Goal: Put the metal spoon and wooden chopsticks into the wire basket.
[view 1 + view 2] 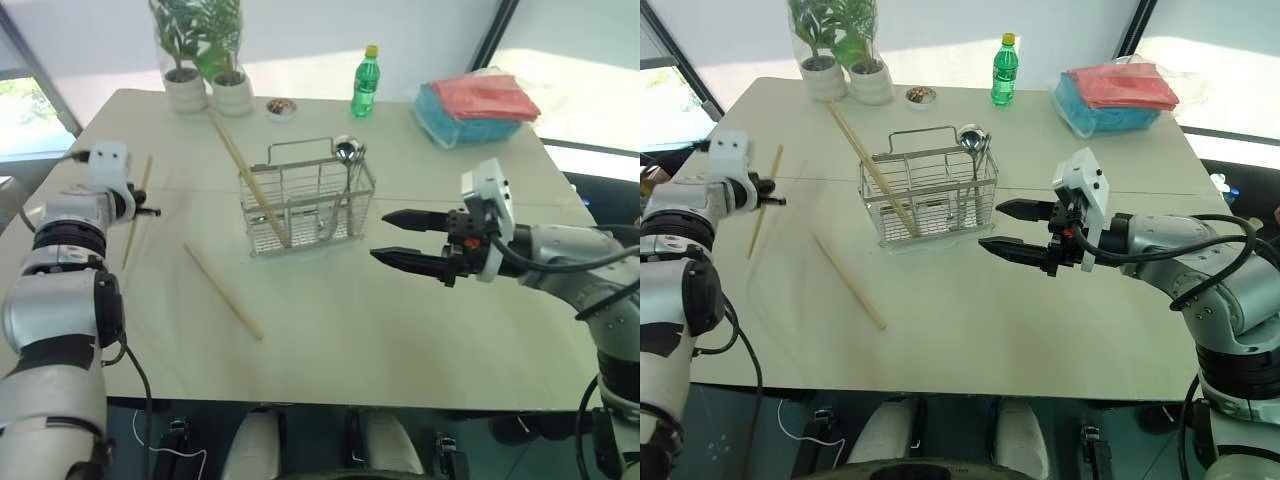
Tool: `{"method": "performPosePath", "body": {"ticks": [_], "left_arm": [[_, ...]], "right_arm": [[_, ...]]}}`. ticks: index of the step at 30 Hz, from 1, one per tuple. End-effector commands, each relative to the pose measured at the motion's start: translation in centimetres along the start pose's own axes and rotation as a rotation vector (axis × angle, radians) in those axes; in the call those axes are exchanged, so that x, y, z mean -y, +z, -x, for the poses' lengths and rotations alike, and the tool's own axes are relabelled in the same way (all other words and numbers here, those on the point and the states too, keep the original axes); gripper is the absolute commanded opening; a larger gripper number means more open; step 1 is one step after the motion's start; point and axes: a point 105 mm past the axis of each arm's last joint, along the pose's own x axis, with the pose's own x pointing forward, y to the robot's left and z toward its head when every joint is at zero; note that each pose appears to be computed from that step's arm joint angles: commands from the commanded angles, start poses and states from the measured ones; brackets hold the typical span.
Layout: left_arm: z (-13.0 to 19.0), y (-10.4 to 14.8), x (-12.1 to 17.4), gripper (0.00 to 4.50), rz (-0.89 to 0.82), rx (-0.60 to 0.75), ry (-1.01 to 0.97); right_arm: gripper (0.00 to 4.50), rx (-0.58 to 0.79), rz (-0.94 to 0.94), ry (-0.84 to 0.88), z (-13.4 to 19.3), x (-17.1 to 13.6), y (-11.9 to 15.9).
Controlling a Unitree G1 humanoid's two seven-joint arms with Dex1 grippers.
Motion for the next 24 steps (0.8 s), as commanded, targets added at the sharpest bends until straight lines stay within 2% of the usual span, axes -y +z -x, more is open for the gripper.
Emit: {"method": "performPosePath", "body": {"ticks": [1,4,6,8,11,13,15,20,24], "left_arm": [[4.3,11.2,0.4,0.02,0.130,0.491,-0.154],[8.9,16.3,2.0,0.02,0.202,0.736,-0.300],[11.4,18.5,3.5,0.02,0.218,0.829,-0.382],[13.1,20.0,5.2,0.02,0.236,0.876,-0.444],[14.4,21.1,8.0,0.02,0.235,0.901,-0.538],[14.7,20.8,10.5,0.02,0.230,0.881,-0.631],[14.7,19.4,13.2,0.02,0.193,0.845,-0.723],[14.4,17.3,15.8,0.02,0.202,0.781,-0.803],[13.4,14.6,17.9,0.02,0.134,0.727,-0.817]], "right_arm": [[3.45,0.037,0.058,-0.026,1.1,0.1,1.6],[3.45,0.052,0.057,-0.046,1.4,0.2,1.9],[3.45,0.058,0.054,-0.053,1.4,0.1,2.0],[3.45,0.058,0.051,-0.059,1.5,0.0,1.8],[3.45,0.056,0.047,-0.069,1.4,-0.1,1.5],[3.45,0.061,0.041,-0.080,1.5,-0.1,1.4],[3.45,0.064,0.039,-0.087,1.5,-0.2,1.4],[3.45,0.069,0.036,-0.109,1.6,-0.1,1.3],[3.45,0.083,0.032,-0.132,1.6,0.1,1.4]]}}
